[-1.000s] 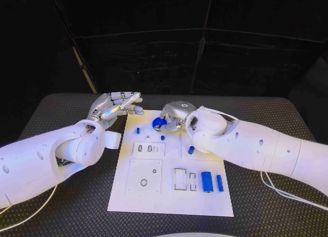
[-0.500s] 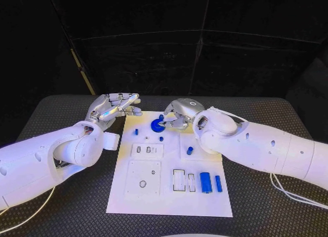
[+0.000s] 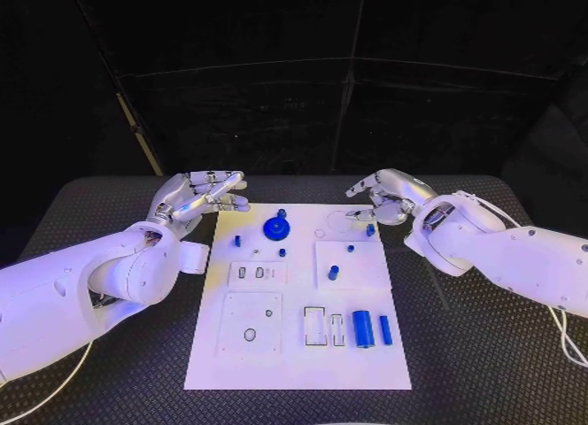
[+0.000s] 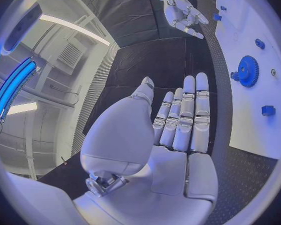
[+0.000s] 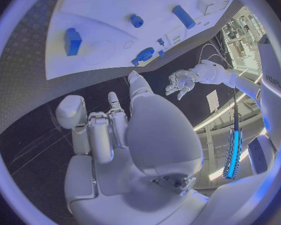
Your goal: Assemble the parts on the task board
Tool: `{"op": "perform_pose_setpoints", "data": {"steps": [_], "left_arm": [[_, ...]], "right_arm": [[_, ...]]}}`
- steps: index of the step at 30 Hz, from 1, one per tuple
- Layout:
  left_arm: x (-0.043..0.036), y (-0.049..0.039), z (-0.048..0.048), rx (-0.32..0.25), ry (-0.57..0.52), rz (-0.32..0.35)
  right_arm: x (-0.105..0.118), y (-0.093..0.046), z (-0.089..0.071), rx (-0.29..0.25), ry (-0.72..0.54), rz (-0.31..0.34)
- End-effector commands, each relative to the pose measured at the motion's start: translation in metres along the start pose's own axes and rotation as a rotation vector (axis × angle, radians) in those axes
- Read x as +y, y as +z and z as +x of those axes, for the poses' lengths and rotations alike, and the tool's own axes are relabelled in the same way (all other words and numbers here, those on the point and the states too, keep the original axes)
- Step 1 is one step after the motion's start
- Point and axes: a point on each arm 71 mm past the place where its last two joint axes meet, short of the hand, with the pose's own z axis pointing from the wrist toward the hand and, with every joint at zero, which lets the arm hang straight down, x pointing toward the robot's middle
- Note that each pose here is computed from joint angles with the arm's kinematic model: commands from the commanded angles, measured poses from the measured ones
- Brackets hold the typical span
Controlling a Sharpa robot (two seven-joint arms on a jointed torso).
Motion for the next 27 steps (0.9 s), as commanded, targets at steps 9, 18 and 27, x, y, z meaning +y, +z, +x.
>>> {"op": "perform_pose_setpoints", "data": {"steps": [9,18,27], "left_arm": [[-0.0006,0.0017,0.0037,0.025,-0.008,0.008],[0.0004,0.0023,0.0021,0.022,-0.007,0.006],[0.0007,0.0025,0.0015,0.021,-0.007,0.006]], "right_arm": [[-0.043,-0.021,0.008,0.061,0.118,0.018],[-0.055,-0.025,0.02,0.099,0.124,0.047],[-0.061,-0.026,0.021,0.105,0.125,0.063]]}}
